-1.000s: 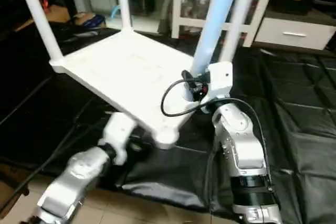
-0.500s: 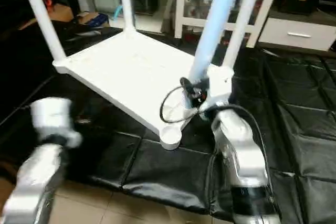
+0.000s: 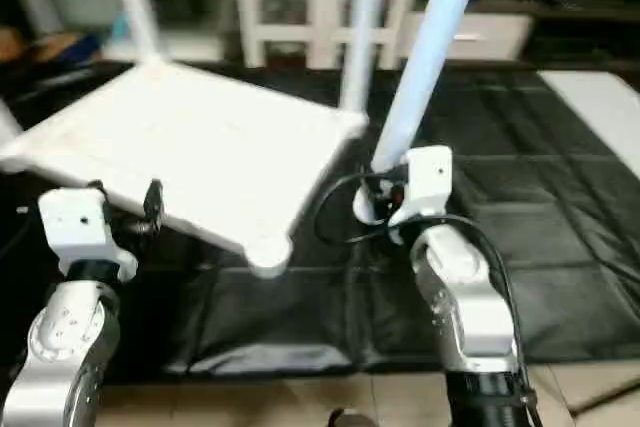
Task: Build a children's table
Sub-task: Move to table
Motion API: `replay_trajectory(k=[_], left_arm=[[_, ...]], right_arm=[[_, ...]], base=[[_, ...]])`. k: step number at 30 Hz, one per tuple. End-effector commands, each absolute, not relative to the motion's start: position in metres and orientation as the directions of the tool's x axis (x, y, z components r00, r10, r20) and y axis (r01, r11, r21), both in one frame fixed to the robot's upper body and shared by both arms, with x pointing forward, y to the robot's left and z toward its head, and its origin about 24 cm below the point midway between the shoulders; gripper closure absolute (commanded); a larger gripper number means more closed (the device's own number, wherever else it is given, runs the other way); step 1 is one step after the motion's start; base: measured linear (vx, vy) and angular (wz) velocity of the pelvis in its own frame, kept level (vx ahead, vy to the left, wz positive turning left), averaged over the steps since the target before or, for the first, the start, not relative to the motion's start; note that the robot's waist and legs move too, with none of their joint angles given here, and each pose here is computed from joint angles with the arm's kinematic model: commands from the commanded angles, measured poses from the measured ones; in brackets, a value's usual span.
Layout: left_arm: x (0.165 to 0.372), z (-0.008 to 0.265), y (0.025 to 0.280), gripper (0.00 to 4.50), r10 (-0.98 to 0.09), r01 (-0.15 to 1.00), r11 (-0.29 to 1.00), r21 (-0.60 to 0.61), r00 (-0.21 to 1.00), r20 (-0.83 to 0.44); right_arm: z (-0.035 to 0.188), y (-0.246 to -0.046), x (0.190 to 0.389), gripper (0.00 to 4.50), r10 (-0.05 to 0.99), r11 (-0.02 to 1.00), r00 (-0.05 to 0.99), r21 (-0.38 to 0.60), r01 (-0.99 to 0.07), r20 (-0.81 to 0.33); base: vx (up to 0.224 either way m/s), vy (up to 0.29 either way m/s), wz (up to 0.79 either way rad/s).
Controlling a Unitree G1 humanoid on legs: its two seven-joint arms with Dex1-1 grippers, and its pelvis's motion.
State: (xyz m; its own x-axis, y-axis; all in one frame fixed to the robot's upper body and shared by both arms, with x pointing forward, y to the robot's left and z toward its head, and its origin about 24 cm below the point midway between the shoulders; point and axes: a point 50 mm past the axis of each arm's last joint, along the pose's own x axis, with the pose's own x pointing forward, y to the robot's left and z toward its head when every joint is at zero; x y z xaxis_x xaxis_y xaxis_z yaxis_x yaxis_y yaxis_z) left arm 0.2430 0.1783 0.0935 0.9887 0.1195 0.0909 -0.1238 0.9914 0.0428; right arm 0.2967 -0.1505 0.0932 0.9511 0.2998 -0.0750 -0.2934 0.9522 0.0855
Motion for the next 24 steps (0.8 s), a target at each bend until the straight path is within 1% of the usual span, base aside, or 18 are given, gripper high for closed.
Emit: replay_trajectory(k=[1, 5, 8, 10, 13, 16, 19, 21, 24], left_arm=[[0.243, 0.097, 0.181, 0.61, 0.125, -0.128, 0.992, 0.02, 0.988, 0.093], [0.243, 0.099, 0.181, 0.61, 0.091, -0.092, 0.996, 0.005, 0.991, 0.101], [0.241, 0.101, 0.18, 0.61, 0.069, -0.072, 0.997, 0.033, 0.992, 0.103], [0.24, 0.101, 0.178, 0.61, 0.035, -0.042, 0.997, 0.067, 0.994, 0.107], [0.241, 0.102, 0.176, 0.61, 0.008, -0.014, 0.998, 0.057, 0.994, 0.109], [0.241, 0.102, 0.176, 0.61, 0.009, -0.014, 0.999, 0.052, 0.994, 0.105], [0.241, 0.101, 0.176, 0.61, 0.003, -0.008, 0.999, 0.051, 0.995, 0.101], [0.242, 0.101, 0.175, 0.61, -0.004, -0.002, 0.998, 0.066, 0.996, 0.092], [0.24, 0.098, 0.175, 0.61, -0.052, 0.046, 0.996, 0.077, 0.996, 0.069]], right_arm=[[0.1, -0.143, 0.295, 2.66, 0.346, 0.937, 0.937, 0.073, -0.342, -0.053], [0.101, -0.142, 0.295, 2.66, 0.372, 0.927, 0.927, 0.074, -0.368, -0.057], [0.102, -0.14, 0.294, 2.66, 0.409, 0.912, 0.91, 0.064, -0.405, -0.063], [0.101, -0.136, 0.292, 2.66, 0.444, 0.895, 0.893, 0.068, -0.44, -0.068], [0.103, -0.132, 0.29, 2.66, 0.475, 0.879, 0.879, 0.074, -0.471, -0.05], [0.103, -0.132, 0.29, 2.66, 0.464, 0.885, 0.884, 0.081, -0.459, -0.052], [0.101, -0.132, 0.289, 2.66, 0.465, 0.884, 0.884, 0.089, -0.459, -0.057], [0.101, -0.13, 0.288, 2.66, 0.477, 0.878, 0.877, 0.088, -0.471, -0.056], [0.102, -0.129, 0.287, 2.66, 0.491, 0.869, 0.87, 0.095, -0.485, -0.047]], base=[[0.0, 0.0, 0.0], [0.0, 0.0, 0.0], [0.0, 0.0, 0.0], [0.0, 0.0, 0.0], [0.018, -0.043, 0.04], [0.153, -0.139, -0.01], [0.137, -0.042, 0.07], [0.133, 0.037, -0.27], [0.163, 0.012, -0.4]])
